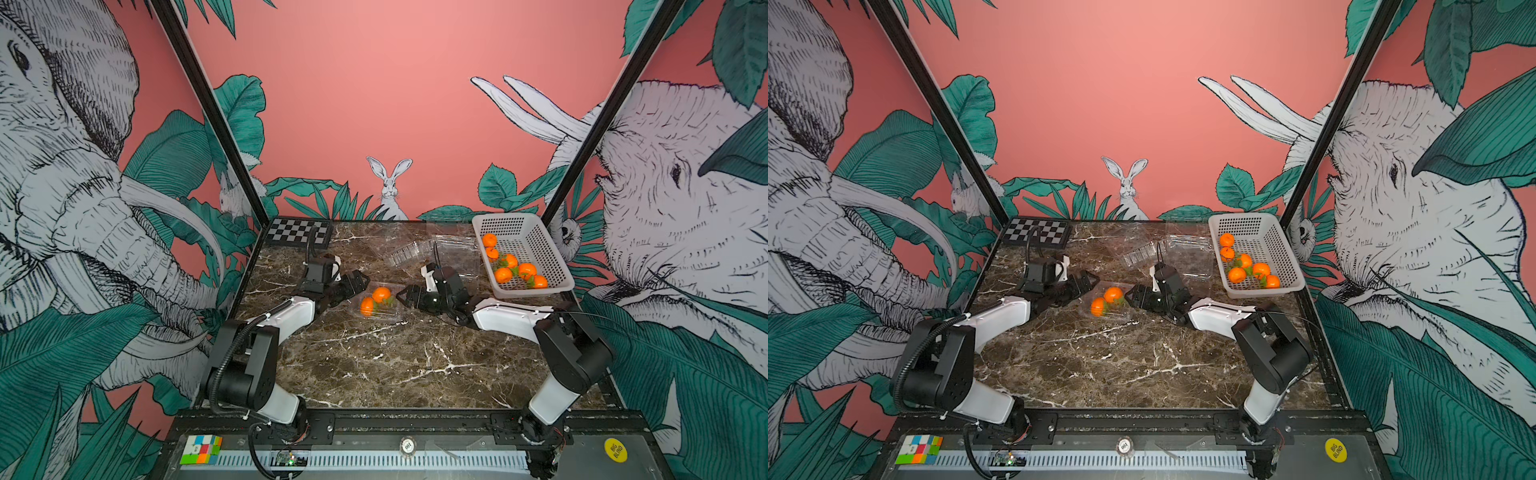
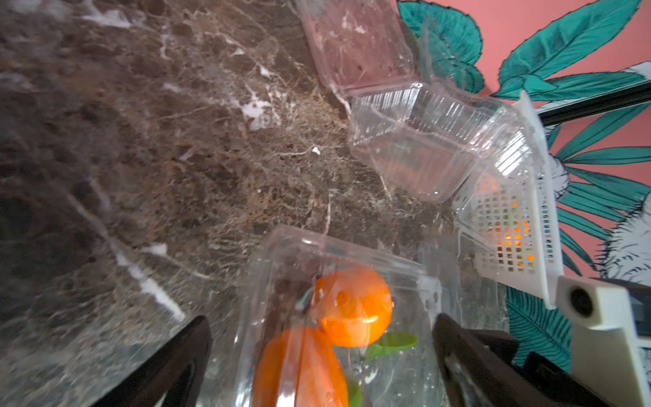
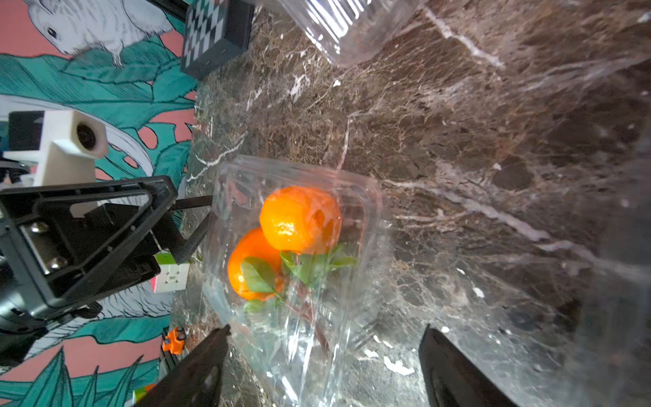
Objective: Take oranges out of containers
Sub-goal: Adjust the packing box at the center of the board.
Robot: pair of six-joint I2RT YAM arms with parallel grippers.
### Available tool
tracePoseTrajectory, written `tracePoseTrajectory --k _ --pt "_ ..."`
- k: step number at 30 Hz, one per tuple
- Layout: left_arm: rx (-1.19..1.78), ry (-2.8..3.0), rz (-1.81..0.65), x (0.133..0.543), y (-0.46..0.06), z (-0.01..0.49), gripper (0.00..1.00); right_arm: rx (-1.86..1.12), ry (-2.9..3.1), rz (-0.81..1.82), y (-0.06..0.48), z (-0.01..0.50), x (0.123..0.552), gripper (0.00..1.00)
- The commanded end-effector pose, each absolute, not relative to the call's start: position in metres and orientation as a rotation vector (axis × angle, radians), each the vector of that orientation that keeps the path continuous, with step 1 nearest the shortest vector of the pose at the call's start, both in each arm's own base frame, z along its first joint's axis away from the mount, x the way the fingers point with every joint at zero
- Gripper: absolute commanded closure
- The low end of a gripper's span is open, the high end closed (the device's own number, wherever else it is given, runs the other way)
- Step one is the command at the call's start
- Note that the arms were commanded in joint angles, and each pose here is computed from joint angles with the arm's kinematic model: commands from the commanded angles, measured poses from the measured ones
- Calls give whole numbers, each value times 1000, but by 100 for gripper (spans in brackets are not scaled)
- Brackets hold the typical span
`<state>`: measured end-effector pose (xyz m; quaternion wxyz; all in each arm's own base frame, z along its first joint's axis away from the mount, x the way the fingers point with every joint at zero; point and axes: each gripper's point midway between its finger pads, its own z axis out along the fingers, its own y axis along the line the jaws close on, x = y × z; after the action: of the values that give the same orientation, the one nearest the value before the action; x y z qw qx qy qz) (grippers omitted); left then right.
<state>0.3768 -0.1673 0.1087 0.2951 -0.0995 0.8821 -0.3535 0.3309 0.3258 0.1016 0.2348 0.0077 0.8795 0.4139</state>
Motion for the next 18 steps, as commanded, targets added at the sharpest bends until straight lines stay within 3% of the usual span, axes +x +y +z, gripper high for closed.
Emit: tracePoseTrajectory --k 1,18 --pt "-240 2276 -1045 380 -179 120 1 40 2304 1271 341 124 340 18" --pt "-246 2312 -981 362 -171 110 1 99 2274 1331 342 122 338 23"
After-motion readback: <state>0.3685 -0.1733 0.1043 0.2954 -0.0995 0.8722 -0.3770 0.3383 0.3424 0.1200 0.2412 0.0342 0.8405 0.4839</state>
